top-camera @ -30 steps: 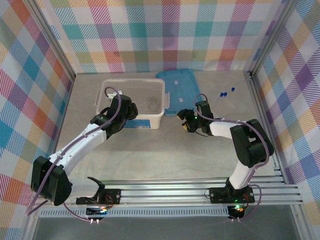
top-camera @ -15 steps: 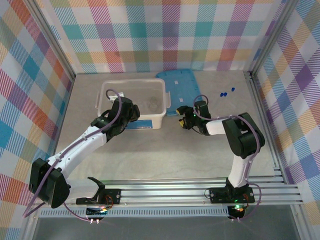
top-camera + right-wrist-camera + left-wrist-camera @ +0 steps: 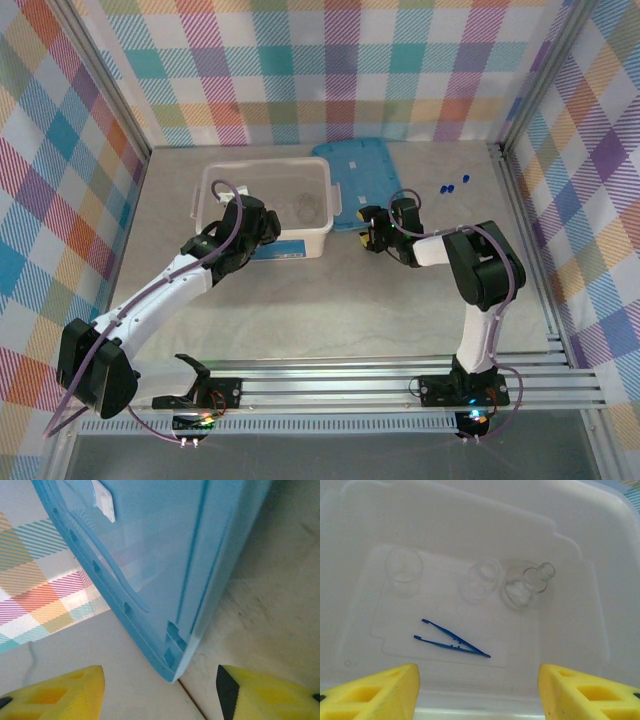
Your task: Organize the chemistry lab equipment
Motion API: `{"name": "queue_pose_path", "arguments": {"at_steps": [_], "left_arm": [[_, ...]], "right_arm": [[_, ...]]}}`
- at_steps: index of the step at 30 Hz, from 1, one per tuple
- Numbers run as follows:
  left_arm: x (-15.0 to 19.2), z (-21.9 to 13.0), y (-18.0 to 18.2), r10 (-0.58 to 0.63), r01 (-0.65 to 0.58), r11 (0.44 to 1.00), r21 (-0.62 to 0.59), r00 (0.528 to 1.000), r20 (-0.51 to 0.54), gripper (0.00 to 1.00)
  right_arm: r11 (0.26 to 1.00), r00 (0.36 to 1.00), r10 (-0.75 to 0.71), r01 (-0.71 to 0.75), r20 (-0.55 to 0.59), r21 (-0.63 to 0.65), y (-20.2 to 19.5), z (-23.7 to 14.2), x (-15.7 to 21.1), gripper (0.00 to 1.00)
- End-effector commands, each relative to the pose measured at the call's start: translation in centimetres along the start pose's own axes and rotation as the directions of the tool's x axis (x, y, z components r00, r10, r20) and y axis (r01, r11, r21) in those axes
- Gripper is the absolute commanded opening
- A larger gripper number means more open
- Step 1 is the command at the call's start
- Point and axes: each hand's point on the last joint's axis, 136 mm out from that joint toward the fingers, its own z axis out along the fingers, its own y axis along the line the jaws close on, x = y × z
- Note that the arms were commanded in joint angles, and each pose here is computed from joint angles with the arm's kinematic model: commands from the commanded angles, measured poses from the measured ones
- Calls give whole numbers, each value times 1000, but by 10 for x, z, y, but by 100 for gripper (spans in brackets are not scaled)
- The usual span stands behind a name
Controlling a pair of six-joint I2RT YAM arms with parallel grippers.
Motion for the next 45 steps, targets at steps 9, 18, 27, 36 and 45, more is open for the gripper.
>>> {"name": "queue_pose_path", "arguments": {"at_steps": [9, 18, 27, 36, 45], "left_arm": [[39, -3, -2, 21, -17, 999, 29, 990, -141, 64], [40, -1, -3, 23, -19, 999, 29, 989, -147, 63], [42, 0, -4, 27, -23, 999, 28, 988, -152, 64], [47, 0, 1, 23, -21, 1000, 17, 987, -157, 64], [45, -1, 1, 29, -28, 1000, 14, 988, -155, 64]], "right_arm": [[1000, 991, -14, 15, 130, -5, 17, 11, -40, 62], [986, 958, -167, 163, 232, 36, 39, -12, -49, 61], [989, 968, -104, 126, 227, -82, 63, -1, -52, 60], [993, 960, -63, 88, 273, -79, 84, -3, -60, 50], [996, 966, 3, 20, 259, -86, 81, 10, -68, 31]]}}
